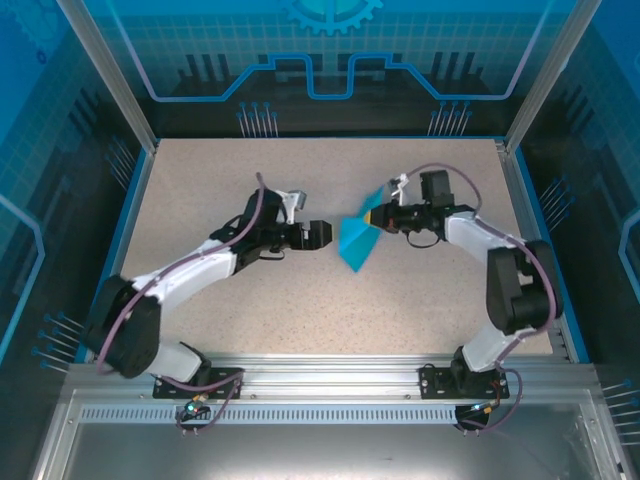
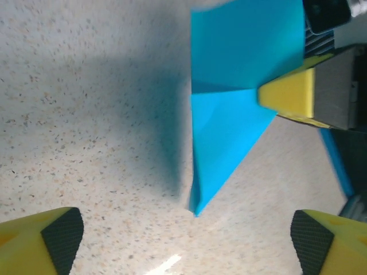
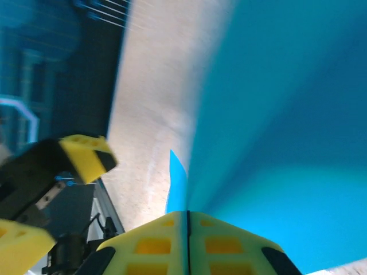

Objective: Fold a paper plane with a square sheet of paper (fold left side to right side)
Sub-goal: Turn over the paper at the center of the table.

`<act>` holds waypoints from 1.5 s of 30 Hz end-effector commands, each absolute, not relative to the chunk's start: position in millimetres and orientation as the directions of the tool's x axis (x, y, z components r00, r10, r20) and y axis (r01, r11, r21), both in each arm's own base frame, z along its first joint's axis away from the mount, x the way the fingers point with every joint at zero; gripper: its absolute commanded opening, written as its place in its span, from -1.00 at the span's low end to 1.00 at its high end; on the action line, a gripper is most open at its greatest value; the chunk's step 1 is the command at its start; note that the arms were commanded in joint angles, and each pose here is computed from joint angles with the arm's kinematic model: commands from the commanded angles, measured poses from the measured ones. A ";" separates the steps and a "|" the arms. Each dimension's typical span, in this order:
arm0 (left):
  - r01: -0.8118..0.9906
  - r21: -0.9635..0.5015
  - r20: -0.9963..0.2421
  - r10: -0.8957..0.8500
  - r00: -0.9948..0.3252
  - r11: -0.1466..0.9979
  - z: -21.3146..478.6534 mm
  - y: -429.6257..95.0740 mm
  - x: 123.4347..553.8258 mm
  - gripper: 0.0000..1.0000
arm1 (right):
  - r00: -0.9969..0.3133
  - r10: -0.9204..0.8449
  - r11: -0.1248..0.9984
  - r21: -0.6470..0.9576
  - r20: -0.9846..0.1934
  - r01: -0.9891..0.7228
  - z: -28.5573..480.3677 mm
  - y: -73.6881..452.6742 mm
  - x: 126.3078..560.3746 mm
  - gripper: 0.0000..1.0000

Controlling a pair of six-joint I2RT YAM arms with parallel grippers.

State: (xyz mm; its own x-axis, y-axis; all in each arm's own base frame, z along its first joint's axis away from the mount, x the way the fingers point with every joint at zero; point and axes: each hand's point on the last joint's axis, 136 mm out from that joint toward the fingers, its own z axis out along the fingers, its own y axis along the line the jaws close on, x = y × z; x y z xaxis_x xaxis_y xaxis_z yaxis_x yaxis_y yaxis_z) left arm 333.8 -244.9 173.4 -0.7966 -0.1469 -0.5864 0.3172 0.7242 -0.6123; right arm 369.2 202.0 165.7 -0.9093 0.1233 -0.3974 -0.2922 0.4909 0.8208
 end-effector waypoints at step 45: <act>0.654 -0.494 -0.827 -0.076 -0.558 0.573 296.3 -272.1 270.0 -0.79 | -0.658 -0.013 0.474 0.575 -0.753 -0.667 329.5 200.0 302.7 -0.02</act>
State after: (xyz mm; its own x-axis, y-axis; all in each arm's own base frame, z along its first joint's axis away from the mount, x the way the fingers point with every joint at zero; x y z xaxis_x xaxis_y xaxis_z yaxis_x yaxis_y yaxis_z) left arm 263.9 -284.1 312.8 -0.6051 -0.1586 -0.7802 0.6862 0.3930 -0.6121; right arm 293.2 230.6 356.2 -0.6173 -0.0088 -0.7867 -0.7564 0.2818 0.5903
